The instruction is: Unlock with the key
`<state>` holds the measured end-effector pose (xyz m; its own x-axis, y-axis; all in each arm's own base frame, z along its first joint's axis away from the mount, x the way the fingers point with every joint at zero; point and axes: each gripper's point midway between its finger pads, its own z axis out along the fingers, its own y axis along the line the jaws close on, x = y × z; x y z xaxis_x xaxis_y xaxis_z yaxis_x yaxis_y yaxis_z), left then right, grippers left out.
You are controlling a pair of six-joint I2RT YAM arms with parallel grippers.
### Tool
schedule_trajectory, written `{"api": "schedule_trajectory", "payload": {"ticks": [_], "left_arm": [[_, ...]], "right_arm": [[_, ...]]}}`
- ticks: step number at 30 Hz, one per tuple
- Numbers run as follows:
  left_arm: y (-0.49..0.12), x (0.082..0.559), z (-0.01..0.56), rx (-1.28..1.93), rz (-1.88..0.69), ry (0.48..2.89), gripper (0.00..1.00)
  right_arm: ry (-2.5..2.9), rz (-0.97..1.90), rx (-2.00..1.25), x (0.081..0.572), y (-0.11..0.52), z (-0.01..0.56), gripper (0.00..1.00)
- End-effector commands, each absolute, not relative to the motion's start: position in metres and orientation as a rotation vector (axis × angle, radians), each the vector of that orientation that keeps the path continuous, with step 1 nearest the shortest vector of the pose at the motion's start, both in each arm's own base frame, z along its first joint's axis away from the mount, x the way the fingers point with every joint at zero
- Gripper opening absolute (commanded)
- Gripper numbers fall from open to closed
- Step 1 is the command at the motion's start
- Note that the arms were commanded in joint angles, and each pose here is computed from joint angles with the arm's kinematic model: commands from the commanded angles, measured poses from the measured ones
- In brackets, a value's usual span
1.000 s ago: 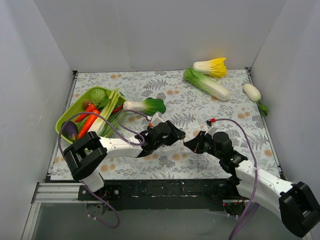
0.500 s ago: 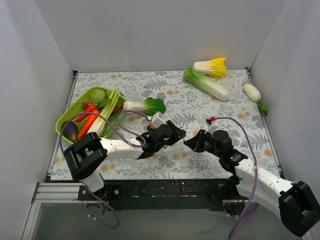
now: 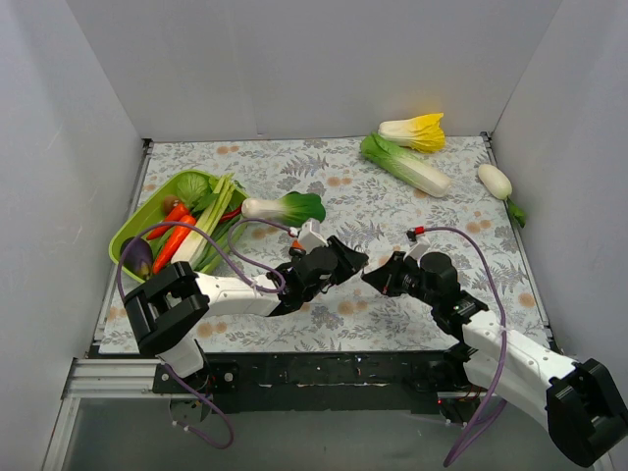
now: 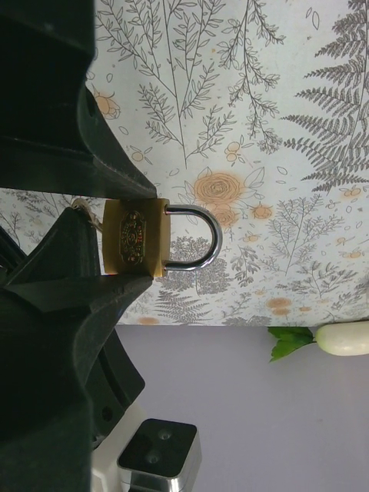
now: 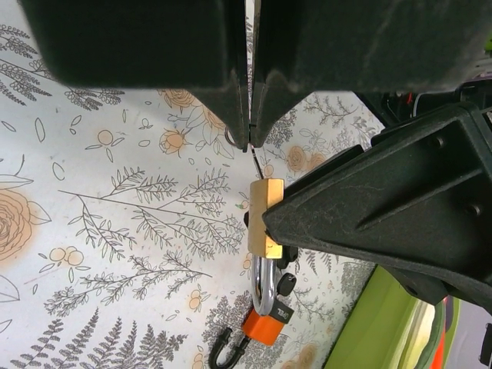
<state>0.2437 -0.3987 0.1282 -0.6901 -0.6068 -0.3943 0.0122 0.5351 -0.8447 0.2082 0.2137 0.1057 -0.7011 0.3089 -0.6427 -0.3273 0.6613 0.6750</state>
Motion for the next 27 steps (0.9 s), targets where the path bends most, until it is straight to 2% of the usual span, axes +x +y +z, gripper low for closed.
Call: {"api": "schedule_trajectory", "payload": {"ticks": [1,18,27], "left_arm": [[-0.417,0.194,0.144,-0.303,-1.302,2.155,0.00],[-0.405,0.203,0.135,-0.205,-1.150,2.141,0.00],[-0.407,0.199,0.137,-0.120,-1.158,2.104,0.00]], "right_arm": [[1.833,0.993,0.044,0.254,0.204,0.176,0.01],[1.858,0.974,0.033,0.246,0.197,0.177,0.01],[1.871,1.001,0.025,0.243,0.200,0.176,0.01]]}}
